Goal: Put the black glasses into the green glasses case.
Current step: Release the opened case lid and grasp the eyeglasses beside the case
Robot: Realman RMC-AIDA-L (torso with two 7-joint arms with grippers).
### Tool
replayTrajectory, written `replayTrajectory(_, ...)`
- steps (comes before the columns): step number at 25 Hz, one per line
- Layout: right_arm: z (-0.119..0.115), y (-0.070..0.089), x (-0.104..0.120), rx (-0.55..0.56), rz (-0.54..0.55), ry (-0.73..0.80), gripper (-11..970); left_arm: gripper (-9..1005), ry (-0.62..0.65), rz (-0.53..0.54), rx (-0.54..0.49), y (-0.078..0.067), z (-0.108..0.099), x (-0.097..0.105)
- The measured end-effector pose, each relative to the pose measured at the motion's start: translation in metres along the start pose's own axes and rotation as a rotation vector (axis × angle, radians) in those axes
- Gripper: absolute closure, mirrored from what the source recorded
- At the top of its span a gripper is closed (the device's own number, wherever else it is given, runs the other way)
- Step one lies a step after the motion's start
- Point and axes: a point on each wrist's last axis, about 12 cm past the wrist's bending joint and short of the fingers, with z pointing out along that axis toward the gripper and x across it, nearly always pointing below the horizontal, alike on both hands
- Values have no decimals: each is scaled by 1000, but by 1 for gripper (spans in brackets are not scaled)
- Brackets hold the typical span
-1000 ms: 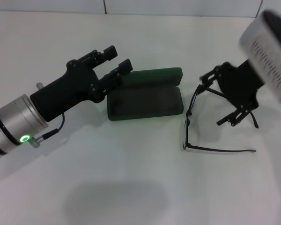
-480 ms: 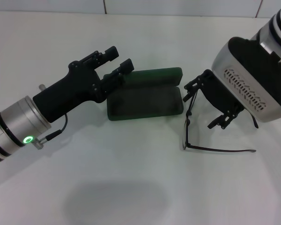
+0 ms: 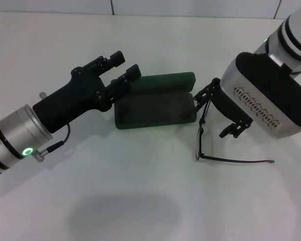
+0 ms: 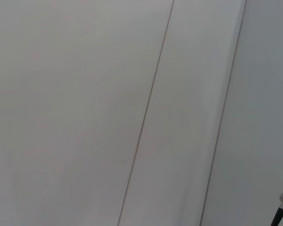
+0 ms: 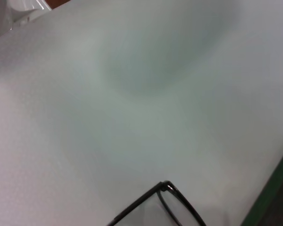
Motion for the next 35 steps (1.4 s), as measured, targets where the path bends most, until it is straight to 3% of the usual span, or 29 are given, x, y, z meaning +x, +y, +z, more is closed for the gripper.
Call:
replayTrajectory(13, 12, -5, -2, -6, -42, 45, 212, 431, -1, 10, 7, 1, 2, -1)
replayTrajectory(24, 22, -4, 1, -4, -47, 43, 412, 431, -1, 13, 7, 1, 3, -2)
replayTrajectory(35, 33, 1, -4, -8, -71, 37, 454, 432, 0, 9, 6, 1, 2, -1)
